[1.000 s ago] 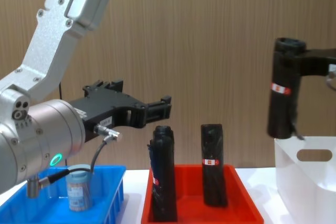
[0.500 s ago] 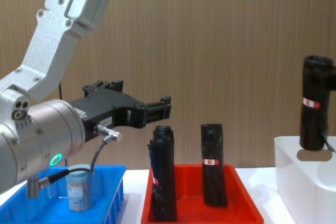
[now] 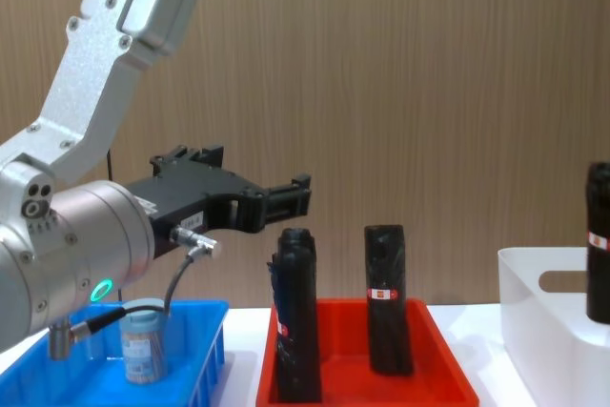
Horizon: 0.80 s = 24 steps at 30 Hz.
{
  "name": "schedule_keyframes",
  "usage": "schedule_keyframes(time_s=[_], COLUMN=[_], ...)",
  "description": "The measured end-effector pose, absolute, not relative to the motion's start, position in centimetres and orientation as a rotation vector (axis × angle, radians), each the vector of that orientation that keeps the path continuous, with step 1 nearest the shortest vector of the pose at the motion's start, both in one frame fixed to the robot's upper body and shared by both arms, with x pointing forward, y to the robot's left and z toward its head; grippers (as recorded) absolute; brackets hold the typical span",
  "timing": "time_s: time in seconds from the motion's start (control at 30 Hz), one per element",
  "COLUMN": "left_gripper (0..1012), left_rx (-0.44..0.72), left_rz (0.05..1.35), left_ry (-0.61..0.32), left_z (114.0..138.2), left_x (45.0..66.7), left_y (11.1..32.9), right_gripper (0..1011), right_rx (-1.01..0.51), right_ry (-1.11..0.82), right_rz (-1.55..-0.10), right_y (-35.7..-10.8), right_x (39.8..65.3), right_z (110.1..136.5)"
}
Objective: Pick the cotton swabs from the blue box and place them into the white box.
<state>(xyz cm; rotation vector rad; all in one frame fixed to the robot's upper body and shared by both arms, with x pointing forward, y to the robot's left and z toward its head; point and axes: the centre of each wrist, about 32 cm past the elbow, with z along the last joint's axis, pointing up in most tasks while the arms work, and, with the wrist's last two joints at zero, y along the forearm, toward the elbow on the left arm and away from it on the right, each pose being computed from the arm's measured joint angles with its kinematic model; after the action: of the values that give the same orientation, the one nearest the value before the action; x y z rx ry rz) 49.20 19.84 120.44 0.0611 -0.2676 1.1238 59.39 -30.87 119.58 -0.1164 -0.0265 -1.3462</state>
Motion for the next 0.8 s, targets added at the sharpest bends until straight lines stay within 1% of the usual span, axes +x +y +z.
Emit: schedule_keyframes(time_s=[0.17, 0.23, 0.27, 0.3, 0.37, 0.4, 0.47, 0.5, 0.63, 0.7, 0.73, 0.77, 0.8], left_gripper=[1004, 1004, 1004, 1004, 1004, 1004, 1004, 1004, 1004, 1004, 1004, 1004, 1004], left_rx=[0.061, 0.061, 0.061, 0.061, 0.061, 0.061, 0.061, 0.061, 0.061, 0.061, 0.061, 0.061, 0.061], left_rz=[1.124, 1.124, 1.124, 1.124, 1.124, 1.124, 1.124, 1.124, 1.124, 1.124, 1.124, 1.124, 1.124], left_ry=[-0.268, -0.268, -0.268, -0.268, -0.268, -0.268, -0.268, -0.268, -0.268, -0.268, -0.268, -0.268, -0.268], left_z=[120.4, 120.4, 120.4, 120.4, 120.4, 120.4, 120.4, 120.4, 120.4, 120.4, 120.4, 120.4, 120.4], left_x=[49.2, 49.2, 49.2, 49.2, 49.2, 49.2, 49.2, 49.2, 49.2, 49.2, 49.2, 49.2, 49.2], left_y=[19.8, 19.8, 19.8, 19.8, 19.8, 19.8, 19.8, 19.8, 19.8, 19.8, 19.8, 19.8, 19.8], right_gripper=[366, 431, 431, 485, 538, 585, 621, 675, 779, 850, 850, 905, 935], right_rx=[-0.131, -0.139, -0.141, -0.142, -0.143, -0.144, -0.145, -0.144, -0.143, -0.139, -0.139, -0.138, -0.137], right_ry=[-0.001, 0.014, 0.017, 0.019, 0.023, 0.028, 0.033, 0.036, 0.04, 0.043, 0.043, 0.045, 0.046], right_rz=[-1.372, -1.385, -1.389, -1.391, -1.396, -1.399, -1.403, -1.405, -1.41, -1.412, -1.412, -1.413, -1.414], right_y=[-31.4, -31.7, -31.8, -31.8, -32.0, -32.0, -32.1, -32.2, -32.3, -32.4, -32.4, -32.4, -32.4], right_x=[59.9, 60.1, 60.2, 60.2, 60.3, 60.3, 60.4, 60.4, 60.4, 60.5, 60.5, 60.4, 60.5], right_z=[118.6, 118.1, 118.0, 117.9, 117.7, 117.6, 117.4, 117.3, 117.1, 117.0, 117.0, 117.0, 116.9])
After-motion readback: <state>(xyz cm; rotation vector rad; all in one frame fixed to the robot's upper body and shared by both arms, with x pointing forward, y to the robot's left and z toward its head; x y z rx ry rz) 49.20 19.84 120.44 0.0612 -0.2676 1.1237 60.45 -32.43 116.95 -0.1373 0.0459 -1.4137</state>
